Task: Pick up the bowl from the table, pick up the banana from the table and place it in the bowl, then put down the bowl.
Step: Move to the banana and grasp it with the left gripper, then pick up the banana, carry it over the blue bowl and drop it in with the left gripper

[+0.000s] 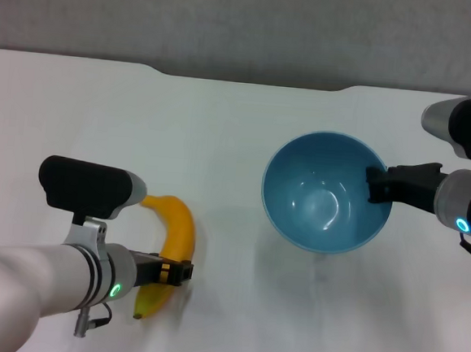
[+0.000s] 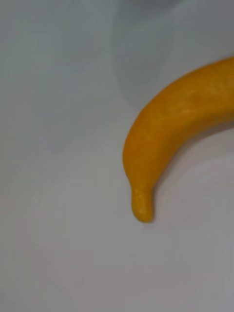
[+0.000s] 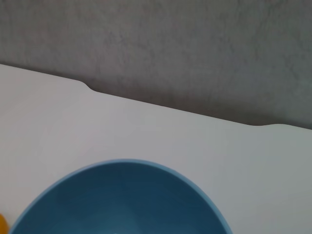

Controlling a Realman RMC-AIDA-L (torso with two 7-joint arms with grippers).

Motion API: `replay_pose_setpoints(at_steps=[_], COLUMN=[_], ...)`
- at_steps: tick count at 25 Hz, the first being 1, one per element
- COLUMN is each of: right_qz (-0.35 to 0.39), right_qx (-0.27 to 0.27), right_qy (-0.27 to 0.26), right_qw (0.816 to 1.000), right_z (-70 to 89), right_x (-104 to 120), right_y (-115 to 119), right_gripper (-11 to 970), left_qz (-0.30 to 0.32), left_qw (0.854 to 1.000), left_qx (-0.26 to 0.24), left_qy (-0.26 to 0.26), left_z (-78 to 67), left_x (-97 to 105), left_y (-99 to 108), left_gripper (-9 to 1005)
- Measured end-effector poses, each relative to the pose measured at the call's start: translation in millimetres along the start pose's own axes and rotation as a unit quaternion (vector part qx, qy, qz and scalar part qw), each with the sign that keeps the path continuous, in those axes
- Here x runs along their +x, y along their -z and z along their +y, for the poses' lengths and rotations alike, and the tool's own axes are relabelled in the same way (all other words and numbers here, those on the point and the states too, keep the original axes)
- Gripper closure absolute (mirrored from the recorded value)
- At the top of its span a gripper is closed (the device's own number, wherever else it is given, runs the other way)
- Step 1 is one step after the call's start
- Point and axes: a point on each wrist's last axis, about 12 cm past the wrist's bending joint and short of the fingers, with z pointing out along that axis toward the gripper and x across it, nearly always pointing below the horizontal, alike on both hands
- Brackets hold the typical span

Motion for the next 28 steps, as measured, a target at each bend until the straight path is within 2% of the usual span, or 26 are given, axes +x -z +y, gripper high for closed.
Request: replay_pose_setpoints(at_steps=[6,9,12,15,19,20,23,26,27,28], right_qz=[0.001,0.005,0.008,0.017,0.031,0.037,0.042,0.043,0.041,0.041], right_qx=[0.0,0.002,0.002,0.005,-0.004,-0.015,-0.025,-0.04,-0.053,-0.053], right_qy=[-0.001,-0.002,-0.003,-0.006,-0.02,-0.021,-0.018,-0.02,-0.02,-0.02], right_qw=[1.0,1.0,1.0,1.0,0.999,0.999,0.999,0.998,0.998,0.998], right_z=[-0.4,-1.2,-1.8,-3.8,-2.3,3.2,9.6,18.0,25.5,25.5], right_x=[0.5,3.1,5.2,10.3,17.4,18.0,18.5,18.4,16.9,16.9], right_y=[-0.1,-0.9,-1.7,-3.6,-10.9,-17.7,-23.6,-30.1,-34.4,-34.4], right_gripper=[923,923,923,923,923,923,923,922,922,922], left_qz=[-0.005,-0.017,-0.032,-0.061,-0.1,-0.112,-0.136,-0.153,-0.156,-0.16], left_qw=[1.0,1.0,0.998,0.996,0.991,0.989,0.987,0.986,0.986,0.986], left_qx=[-0.001,-0.008,-0.021,-0.044,-0.059,-0.06,-0.055,-0.036,-0.031,-0.027], left_qy=[0.005,0.021,0.04,0.052,0.065,0.07,0.071,0.055,0.047,0.039], left_z=[2.6,10.9,22.6,38.1,47.4,48.4,44.8,29.2,23.8,19.0], left_x=[-1.2,-6.6,-12.7,-21.3,-27.1,-28.0,-31.3,-39.1,-41.3,-43.2], left_y=[1.5,6.4,15.1,32.9,56.9,64.7,78.3,86.2,88.2,89.9], left_gripper=[408,500,494,487,478,476,470,463,461,459])
